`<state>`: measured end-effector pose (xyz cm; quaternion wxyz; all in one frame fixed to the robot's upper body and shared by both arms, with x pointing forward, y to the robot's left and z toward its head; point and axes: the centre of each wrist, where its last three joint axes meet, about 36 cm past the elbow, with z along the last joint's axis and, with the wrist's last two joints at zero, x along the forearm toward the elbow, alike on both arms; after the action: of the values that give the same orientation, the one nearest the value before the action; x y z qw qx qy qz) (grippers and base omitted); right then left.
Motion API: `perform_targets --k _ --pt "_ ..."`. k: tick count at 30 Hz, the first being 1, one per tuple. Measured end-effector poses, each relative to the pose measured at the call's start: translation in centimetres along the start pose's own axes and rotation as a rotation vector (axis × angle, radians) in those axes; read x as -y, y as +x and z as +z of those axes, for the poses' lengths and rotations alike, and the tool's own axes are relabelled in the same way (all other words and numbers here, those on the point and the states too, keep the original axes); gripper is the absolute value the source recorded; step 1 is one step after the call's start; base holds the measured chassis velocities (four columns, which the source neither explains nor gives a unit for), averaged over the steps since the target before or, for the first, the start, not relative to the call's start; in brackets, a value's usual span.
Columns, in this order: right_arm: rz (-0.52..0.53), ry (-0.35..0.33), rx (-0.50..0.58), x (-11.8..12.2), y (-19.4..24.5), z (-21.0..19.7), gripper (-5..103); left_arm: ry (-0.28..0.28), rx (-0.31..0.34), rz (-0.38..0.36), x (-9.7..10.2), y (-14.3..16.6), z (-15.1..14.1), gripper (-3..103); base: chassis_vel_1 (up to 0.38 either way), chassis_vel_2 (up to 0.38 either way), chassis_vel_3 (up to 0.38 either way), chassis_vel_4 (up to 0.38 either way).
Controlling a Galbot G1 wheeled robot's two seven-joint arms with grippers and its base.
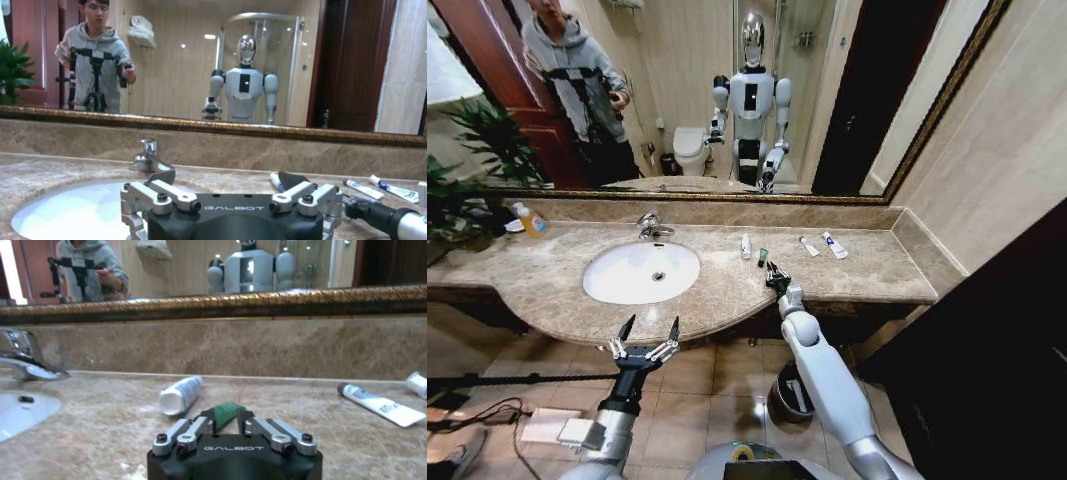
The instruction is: Pick up the trash from the sink and place it in the trash bin.
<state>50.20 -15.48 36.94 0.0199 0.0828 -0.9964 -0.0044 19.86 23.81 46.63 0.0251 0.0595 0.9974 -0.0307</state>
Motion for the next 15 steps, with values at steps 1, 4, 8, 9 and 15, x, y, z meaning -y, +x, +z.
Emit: perform_targets --k 1,4,8,9,15 --pt "-0.004 -0.002 0.002 -0.2 0.1 -0.1 29 0.000 0.000 0.000 0.0 0.0 0.0 100 0.000 0.000 0.000 0.000" --pt "-0.014 -0.009 0.003 -0.7 0.1 -0.3 40 0.000 0.000 0.000 0.0 0.0 0.0 100 0.000 0.000 0.000 0.000" --pt "-0.019 -0.031 -0.001 -1.4 -0.2 -0.7 51 0.000 0.000 0.000 0.0 0.0 0.0 100 0.000 0.000 0.000 0.000" --pt "-0.017 -0.039 -0.001 -1.8 -0.4 -0.8 56 0.000 0.000 0.000 0.0 0.0 0.0 100 0.000 0.000 0.000 0.000" --pt "-0.005 -0.053 -0.002 -3.1 -1.4 -1.1 78 0.000 0.000 0.000 0.0 0.0 0.0 100 0.000 0.000 0.000 0.000"
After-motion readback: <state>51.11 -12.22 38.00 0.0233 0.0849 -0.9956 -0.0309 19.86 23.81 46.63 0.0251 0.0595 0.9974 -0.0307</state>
